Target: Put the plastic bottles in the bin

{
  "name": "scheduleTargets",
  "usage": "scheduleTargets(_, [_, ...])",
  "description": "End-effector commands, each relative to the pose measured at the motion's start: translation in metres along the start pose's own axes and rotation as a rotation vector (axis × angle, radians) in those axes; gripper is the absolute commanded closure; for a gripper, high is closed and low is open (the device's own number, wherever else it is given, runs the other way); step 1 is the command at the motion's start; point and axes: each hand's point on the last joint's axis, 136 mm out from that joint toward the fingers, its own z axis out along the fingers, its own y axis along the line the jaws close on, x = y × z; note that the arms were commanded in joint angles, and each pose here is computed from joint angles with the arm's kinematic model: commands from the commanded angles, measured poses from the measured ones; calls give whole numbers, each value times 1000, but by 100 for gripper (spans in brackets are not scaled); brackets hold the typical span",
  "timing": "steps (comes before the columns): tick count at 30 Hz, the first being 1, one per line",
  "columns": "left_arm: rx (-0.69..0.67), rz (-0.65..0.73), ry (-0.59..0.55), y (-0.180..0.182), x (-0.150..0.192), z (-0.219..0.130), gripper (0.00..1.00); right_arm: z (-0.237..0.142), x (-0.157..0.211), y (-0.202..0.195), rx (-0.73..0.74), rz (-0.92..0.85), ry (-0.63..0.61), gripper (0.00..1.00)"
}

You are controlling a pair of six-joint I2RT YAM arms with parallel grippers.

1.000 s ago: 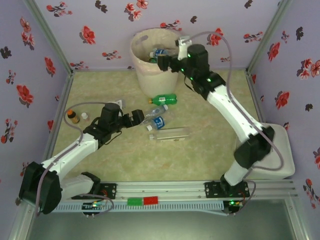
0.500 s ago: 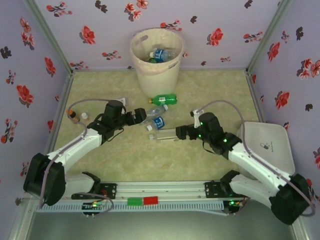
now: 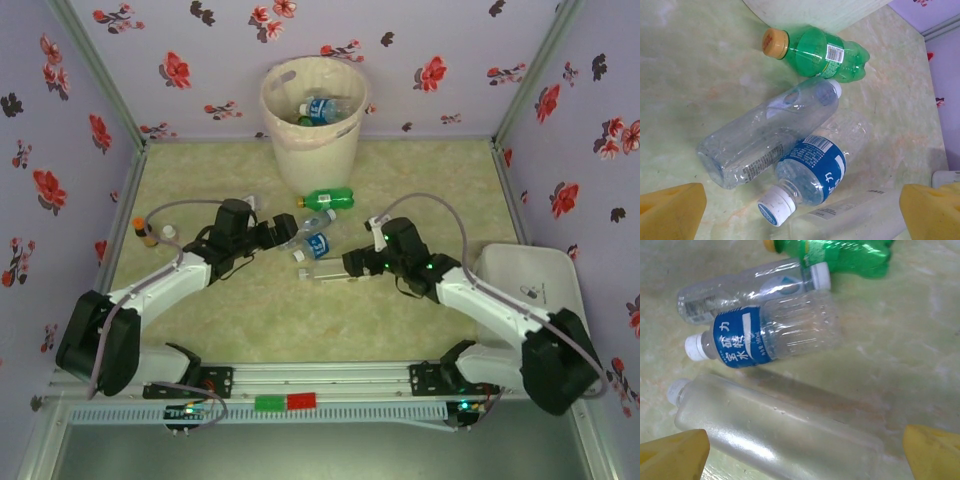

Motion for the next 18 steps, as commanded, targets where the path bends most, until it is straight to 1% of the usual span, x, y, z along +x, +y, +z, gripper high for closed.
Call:
scheduleTargets(1, [14, -3, 7, -1, 5, -7, 0, 9, -13, 16, -84, -119, 17, 1])
scheduleTargets(7, [-7, 32, 11, 1, 5, -14, 1, 37, 14, 22, -146, -166, 221, 0])
scheduleTargets(11, [-20, 44, 4, 2, 3, -17, 0, 50, 33, 21, -157, -160, 323, 0])
scheduleTargets(18, [-19, 46, -4, 1, 0, -17, 1, 45, 54, 27, -151, -159, 395, 0])
